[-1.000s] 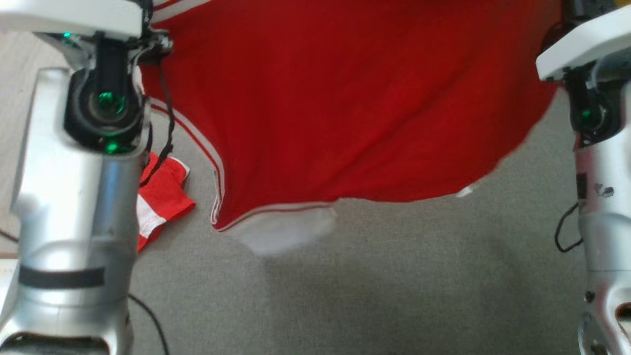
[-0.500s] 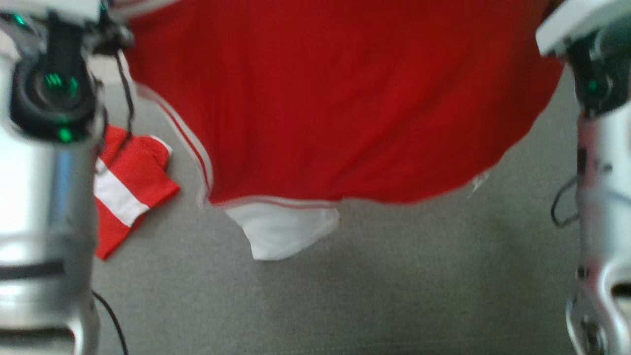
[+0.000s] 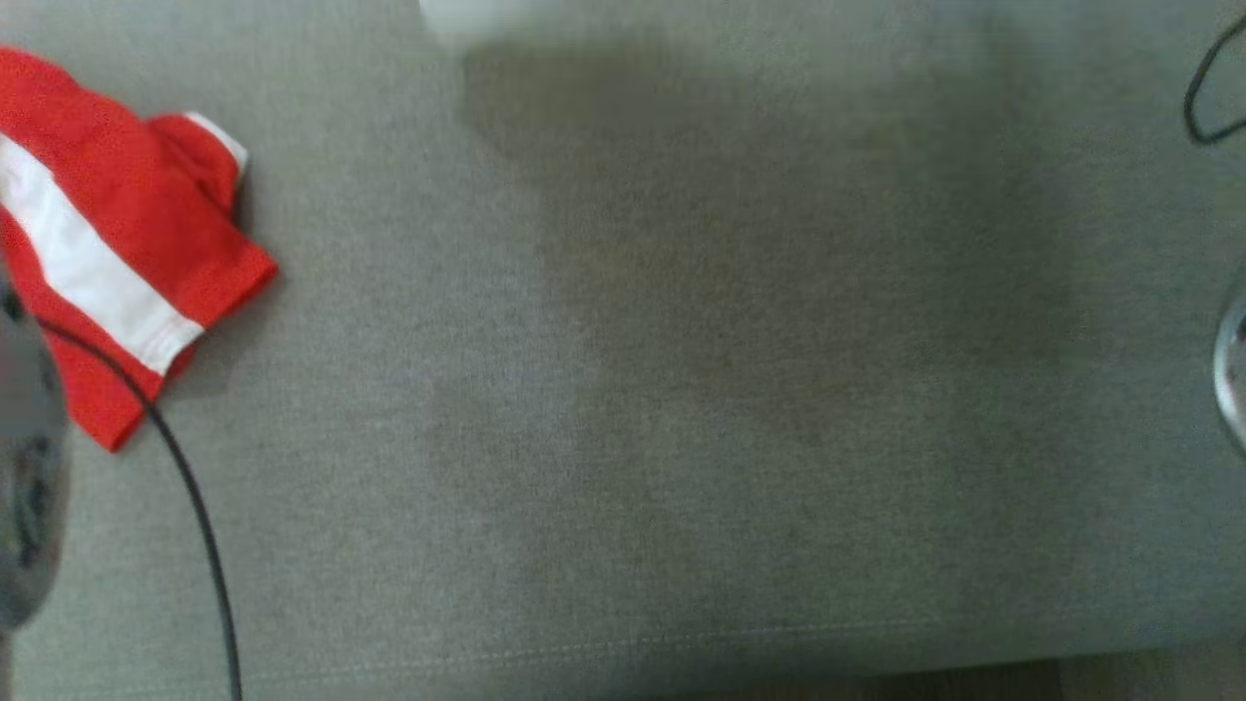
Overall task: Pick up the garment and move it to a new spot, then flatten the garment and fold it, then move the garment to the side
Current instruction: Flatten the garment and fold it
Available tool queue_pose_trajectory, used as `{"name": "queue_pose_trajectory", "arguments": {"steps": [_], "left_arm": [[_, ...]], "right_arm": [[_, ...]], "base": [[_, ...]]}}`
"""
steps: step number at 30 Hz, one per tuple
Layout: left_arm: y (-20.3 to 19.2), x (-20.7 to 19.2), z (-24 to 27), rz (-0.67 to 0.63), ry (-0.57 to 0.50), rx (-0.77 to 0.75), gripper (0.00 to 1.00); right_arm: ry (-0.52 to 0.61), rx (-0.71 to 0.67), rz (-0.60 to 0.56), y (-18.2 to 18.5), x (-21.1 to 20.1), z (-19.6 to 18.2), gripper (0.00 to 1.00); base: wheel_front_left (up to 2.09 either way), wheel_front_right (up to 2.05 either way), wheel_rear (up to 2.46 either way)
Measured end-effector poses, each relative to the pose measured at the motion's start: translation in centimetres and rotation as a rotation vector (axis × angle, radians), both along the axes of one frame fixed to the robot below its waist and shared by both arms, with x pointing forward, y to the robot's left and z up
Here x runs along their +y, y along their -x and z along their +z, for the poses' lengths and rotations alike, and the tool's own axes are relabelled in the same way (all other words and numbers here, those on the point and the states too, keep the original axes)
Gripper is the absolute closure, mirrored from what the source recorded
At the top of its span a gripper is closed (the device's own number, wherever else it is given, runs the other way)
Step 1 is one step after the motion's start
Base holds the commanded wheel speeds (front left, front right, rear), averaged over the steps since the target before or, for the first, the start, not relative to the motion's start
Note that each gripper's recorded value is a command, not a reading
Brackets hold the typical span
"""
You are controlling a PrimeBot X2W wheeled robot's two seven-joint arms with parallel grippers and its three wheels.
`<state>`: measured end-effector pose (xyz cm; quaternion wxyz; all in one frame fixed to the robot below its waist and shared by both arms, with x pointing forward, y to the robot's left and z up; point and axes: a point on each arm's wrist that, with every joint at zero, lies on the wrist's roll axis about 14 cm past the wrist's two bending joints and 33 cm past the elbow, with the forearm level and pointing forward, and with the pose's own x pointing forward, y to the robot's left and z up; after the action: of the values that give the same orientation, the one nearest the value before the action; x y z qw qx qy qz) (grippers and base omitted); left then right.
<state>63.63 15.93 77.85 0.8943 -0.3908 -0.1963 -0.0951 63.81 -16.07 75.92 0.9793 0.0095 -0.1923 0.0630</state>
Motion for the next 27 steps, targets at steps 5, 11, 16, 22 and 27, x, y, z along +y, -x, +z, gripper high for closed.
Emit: {"name": "queue_pose_trajectory", "arguments": {"steps": [5,11,16,22,27], "left_arm": [[-1.5,-0.3,1.2,-0.014,0.024,-0.108,1.00],[-2.9,-2.0,-4.8,-0.059,-0.067,0.010,1.00],[-1.9,-2.1,-14.4,-0.069,-0.168,0.201,1.00],[1.4,-0.7,-22.3,-0.061,-0.235,0.375,1.00],[5.8,-0.9,-26.5,-0.129,-0.336,0.486,1.00]], "right_arm": [[-0.066,-0.034,-0.004,-2.4,-0.1,-2.0,1.00],[-0.126,0.161,0.012,-4.3,0.9,-10.5,1.00],[-0.094,0.395,0.029,-2.9,2.2,-20.9,1.00],[-0.091,0.555,0.034,0.3,2.5,-27.2,1.00],[-0.032,0.693,0.043,3.9,2.4,-30.2,1.00]], "base": [[0.00,0.00,0.00],[0.00,0.00,0.00],[0.00,0.00,0.00],[0.00,0.00,0.00],[0.00,0.00,0.00]]}}
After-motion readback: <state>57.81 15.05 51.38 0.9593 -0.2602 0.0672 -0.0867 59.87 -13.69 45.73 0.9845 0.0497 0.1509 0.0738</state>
